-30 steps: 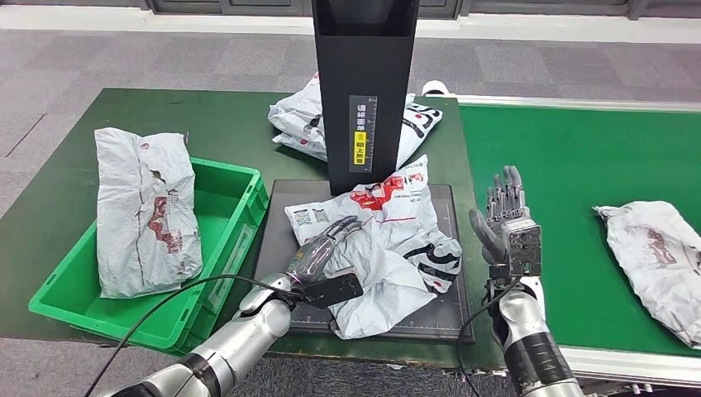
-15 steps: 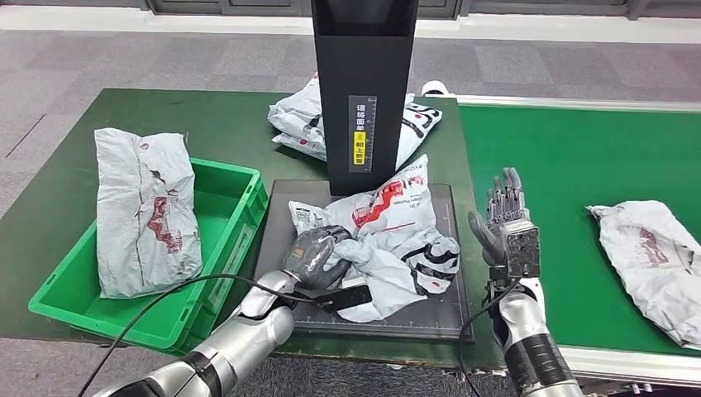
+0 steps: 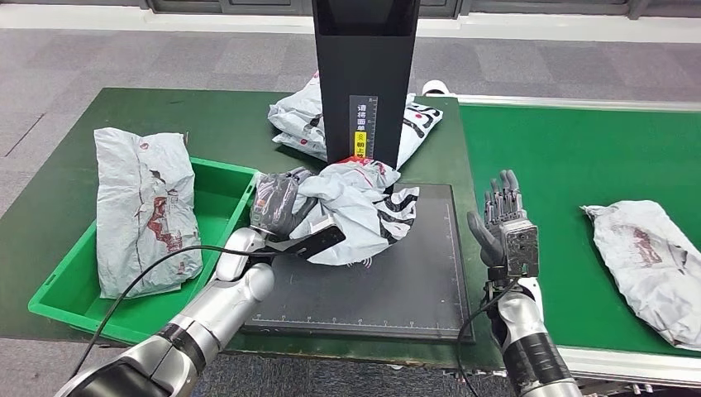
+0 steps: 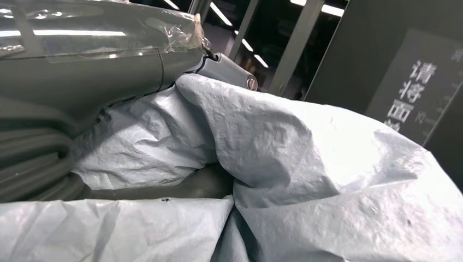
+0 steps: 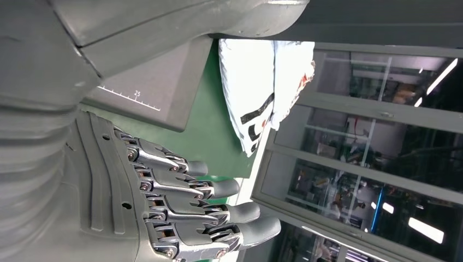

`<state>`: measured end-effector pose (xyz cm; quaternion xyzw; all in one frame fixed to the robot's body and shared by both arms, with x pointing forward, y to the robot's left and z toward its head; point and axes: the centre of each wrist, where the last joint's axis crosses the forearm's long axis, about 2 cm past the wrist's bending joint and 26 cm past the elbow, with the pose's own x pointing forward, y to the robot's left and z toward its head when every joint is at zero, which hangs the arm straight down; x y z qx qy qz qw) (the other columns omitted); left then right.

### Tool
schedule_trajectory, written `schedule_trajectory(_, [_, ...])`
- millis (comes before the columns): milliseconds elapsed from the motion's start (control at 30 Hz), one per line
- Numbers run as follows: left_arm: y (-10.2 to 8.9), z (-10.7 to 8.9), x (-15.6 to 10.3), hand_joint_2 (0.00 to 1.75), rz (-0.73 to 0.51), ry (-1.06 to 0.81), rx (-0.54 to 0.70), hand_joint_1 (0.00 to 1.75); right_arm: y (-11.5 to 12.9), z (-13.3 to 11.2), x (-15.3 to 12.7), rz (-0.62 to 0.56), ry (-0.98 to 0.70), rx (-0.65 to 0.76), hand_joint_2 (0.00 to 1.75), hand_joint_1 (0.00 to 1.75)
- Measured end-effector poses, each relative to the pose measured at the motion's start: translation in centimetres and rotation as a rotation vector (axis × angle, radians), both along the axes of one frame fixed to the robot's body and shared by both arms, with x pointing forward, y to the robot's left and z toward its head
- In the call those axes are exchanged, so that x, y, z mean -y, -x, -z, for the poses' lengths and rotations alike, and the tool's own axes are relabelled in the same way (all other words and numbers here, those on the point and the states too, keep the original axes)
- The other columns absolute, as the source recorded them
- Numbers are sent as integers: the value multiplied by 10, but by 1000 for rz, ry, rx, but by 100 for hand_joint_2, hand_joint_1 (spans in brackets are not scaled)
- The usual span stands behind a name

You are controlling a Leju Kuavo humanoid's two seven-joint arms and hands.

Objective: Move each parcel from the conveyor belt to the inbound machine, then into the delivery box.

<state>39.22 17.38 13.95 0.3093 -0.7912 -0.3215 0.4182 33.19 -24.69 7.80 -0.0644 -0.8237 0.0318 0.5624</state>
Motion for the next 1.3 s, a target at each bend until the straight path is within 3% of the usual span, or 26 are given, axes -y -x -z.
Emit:
schedule_trajectory(400, [-2,-7,-4,175,-31,-35,56,175,0,0,-1,2,-2,-1,175,0])
schedule_trajectory(600, [-7,-41,-24,175,-134,-191,271,175,1,2,-1,8,-2,-11,175,0])
schedule_trajectory(700, [-10,-64,-54,175,-241,-197,365,175,7,6,0,16,-1,-29,175,0])
schedule_trajectory(800, [-7,-79,-101,175,-405,-204,411,175,18,10,3,48,-4,-43,175,0])
schedule_trajectory(967, [16,-75,-214,175,-585,-198,447,175,40,17,16,93,-11,-62,175,0])
schedule_trajectory(1033, [28,-69,-243,175,-645,-195,436,175,43,17,20,104,-11,-60,175,0])
schedule_trajectory(1133, [40,-63,-267,175,-706,-206,412,175,45,14,23,113,-11,-49,175,0])
schedule_trajectory(1300, [49,-56,-276,175,-764,-223,371,175,45,11,25,119,-5,-36,175,0])
